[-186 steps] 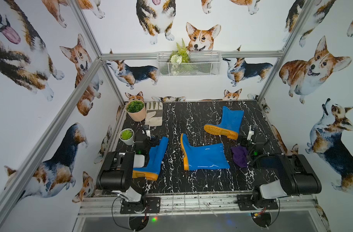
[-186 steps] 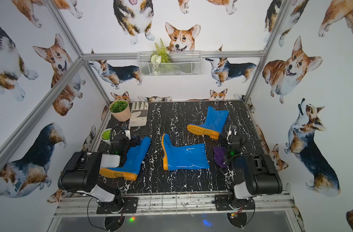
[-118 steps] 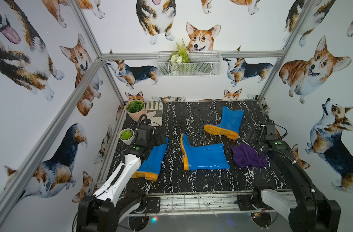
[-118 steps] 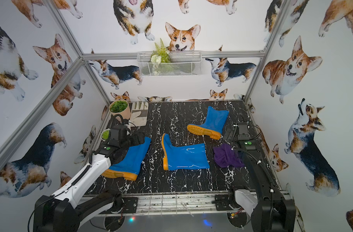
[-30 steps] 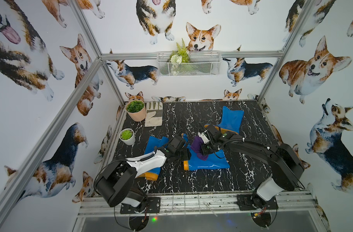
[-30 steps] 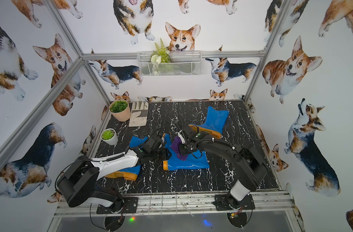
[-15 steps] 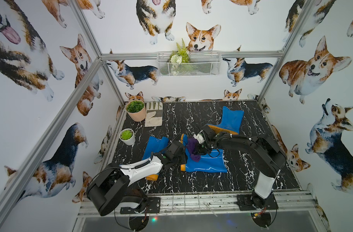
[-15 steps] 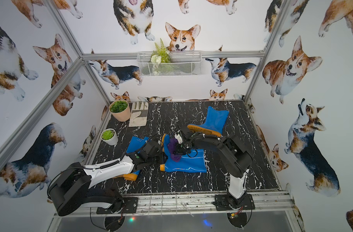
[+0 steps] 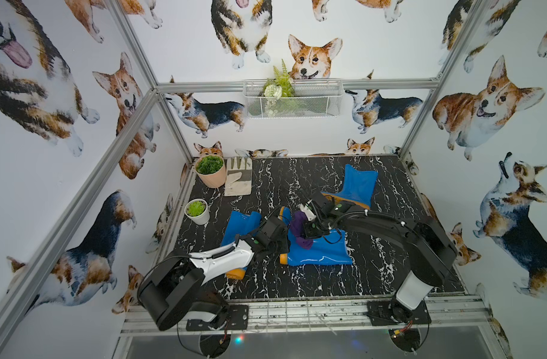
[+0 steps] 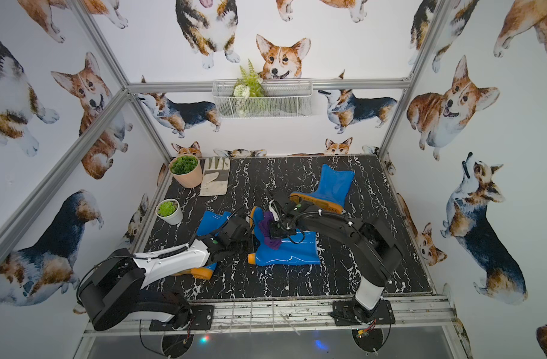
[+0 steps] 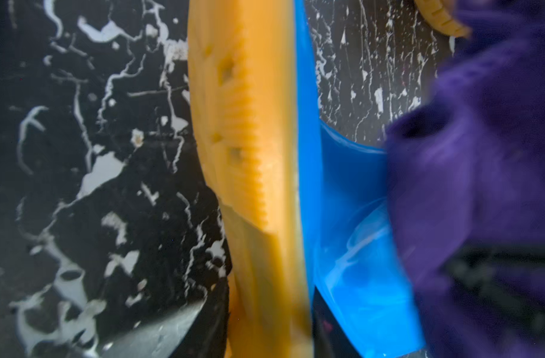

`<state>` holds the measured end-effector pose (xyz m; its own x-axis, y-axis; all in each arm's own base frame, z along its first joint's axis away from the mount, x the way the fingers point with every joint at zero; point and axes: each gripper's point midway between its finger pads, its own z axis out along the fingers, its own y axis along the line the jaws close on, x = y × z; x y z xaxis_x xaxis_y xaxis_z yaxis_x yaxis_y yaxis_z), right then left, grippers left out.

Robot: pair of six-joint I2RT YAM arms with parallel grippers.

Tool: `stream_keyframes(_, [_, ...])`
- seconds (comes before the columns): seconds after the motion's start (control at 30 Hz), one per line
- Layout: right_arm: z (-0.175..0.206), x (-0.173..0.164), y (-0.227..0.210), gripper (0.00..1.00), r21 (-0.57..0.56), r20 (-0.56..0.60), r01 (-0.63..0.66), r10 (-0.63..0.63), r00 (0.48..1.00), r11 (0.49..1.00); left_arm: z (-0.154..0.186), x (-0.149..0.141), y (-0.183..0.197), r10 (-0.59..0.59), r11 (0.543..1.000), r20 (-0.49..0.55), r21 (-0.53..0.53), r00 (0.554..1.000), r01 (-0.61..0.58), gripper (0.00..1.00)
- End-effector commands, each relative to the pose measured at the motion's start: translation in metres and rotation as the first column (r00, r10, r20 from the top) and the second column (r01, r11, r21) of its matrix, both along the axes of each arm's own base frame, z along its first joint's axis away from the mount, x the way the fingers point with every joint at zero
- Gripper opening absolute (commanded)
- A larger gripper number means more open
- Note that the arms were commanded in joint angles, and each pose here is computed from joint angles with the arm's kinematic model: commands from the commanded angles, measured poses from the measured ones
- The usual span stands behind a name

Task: Wipe the rubber boots with a cloth
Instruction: Wipe the dirt off the rubber boot.

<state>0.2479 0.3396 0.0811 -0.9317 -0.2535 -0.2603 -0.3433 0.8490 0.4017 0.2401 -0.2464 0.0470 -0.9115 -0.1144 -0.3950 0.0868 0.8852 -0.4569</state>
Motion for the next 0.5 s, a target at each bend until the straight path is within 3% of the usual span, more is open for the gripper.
stream_keyframes(0.0, [-0.016,-0.005,0.015,0.00,-0.007,-0.071,-0.011,0.010,0.997,1.000,-0.013,-0.008,0.004,0.005,1.000,-0.058,0.022,0.998,-0.004,0.32])
stream_keyframes(0.13, [-0.047,-0.005,-0.015,0.00,-0.068,-0.137,0.040,-0.049,0.989,0.997,-0.010,-0.008,0.007,0.029,0.999,-0.049,0.016,0.998,-0.028,0.21])
stream_keyframes(0.27, [-0.063,0.008,-0.094,0.00,-0.117,-0.203,0.221,-0.241,0.949,0.968,-0.010,-0.008,0.009,0.046,0.999,-0.048,0.004,0.998,-0.045,0.06])
stream_keyframes(0.37, [-0.057,0.012,-0.146,0.00,-0.153,-0.186,0.311,-0.336,0.923,0.938,-0.011,-0.009,0.009,0.054,0.999,-0.056,0.003,0.997,-0.054,0.03])
stream_keyframes(0.47, [-0.038,0.011,-0.150,0.00,-0.177,-0.128,0.299,-0.323,0.938,0.938,-0.010,-0.009,0.009,0.058,0.998,-0.059,0.001,0.997,-0.058,0.01])
